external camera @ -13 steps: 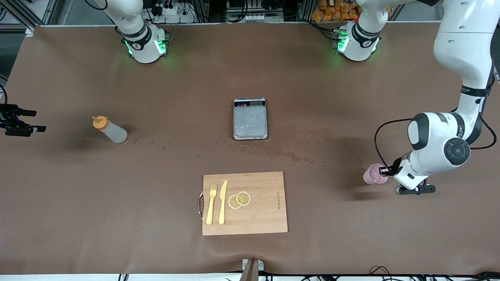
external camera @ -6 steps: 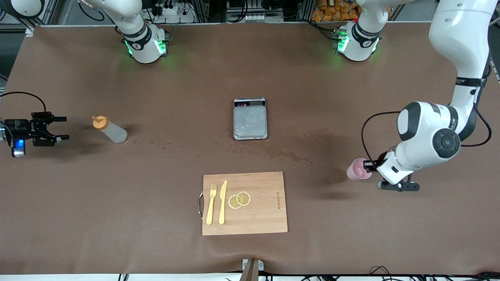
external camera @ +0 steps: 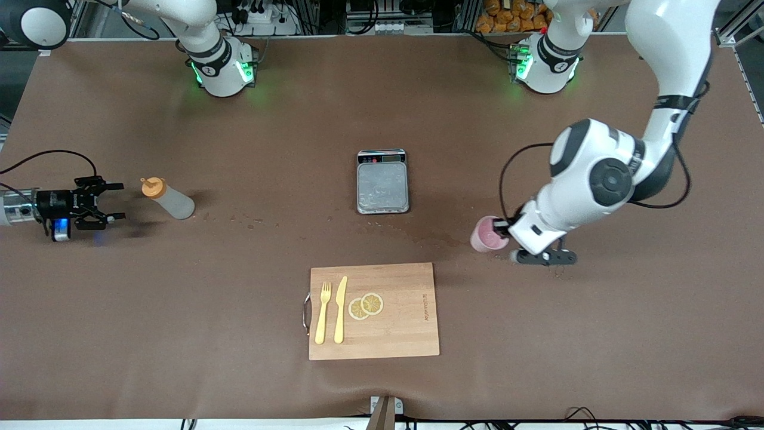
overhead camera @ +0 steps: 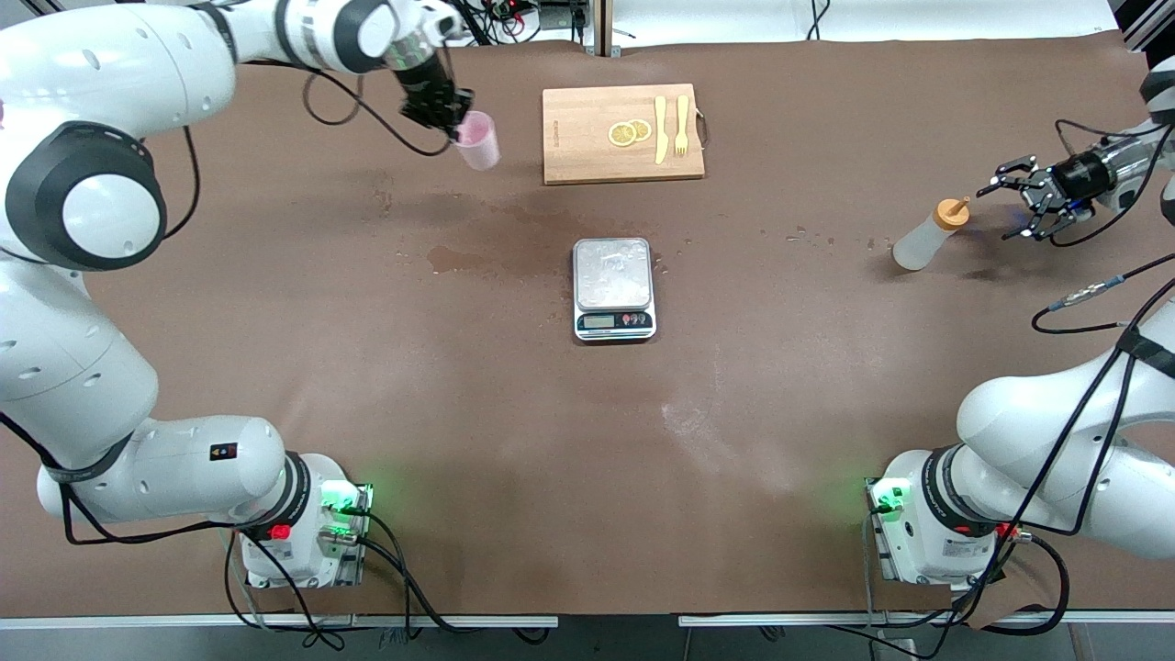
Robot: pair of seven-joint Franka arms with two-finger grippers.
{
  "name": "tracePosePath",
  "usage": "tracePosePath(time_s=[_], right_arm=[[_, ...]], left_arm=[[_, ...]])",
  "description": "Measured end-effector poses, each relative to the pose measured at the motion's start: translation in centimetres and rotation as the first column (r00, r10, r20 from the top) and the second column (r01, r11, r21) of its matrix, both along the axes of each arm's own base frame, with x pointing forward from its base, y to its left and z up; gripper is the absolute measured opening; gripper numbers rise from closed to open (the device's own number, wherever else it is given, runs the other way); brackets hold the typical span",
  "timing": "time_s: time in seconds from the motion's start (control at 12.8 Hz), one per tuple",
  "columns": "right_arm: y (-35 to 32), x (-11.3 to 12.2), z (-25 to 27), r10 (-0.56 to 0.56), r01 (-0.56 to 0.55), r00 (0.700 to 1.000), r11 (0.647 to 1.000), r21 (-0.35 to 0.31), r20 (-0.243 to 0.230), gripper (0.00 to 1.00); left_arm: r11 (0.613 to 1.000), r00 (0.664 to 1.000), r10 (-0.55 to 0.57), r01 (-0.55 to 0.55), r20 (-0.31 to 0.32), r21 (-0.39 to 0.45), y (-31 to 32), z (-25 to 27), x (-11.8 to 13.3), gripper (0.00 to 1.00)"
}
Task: Add sauce to pink cup with both arms
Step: 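Set the cup on the scale while the right gripper grasps the bottle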
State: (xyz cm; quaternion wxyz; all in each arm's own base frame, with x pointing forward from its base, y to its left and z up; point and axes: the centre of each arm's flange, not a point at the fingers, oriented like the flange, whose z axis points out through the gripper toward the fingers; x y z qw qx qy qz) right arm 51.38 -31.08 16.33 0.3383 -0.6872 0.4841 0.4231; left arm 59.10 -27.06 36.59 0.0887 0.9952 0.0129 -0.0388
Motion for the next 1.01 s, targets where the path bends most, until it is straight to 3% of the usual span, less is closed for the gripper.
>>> tracePosePath(time_s=[0.23,0.62,1.01], right_arm=[[1.0,-0.6,-2.1,0.015,-0.013,0.999,0.998,0.056,-0.038,1.00],[4.8,0.9,-2.6,0.076,-0.071,0.996,0.992,0.104,-0.045,1.00],[8.5,1.5,-4.3,0.127,-0.117,0.989,0.984,0.136,-0.071,1.00]], left_arm=[[0.998,0.997,0.064,-0.064,-0.035,0.004,-7.4,0.5,-4.1,0.03],[0.989,0.988,0.137,-0.132,-0.070,0.067,-15.9,-0.5,-11.1,0.03],[0.977,0.980,0.187,-0.178,-0.072,0.115,-18.7,-3.7,-15.7,0.03]])
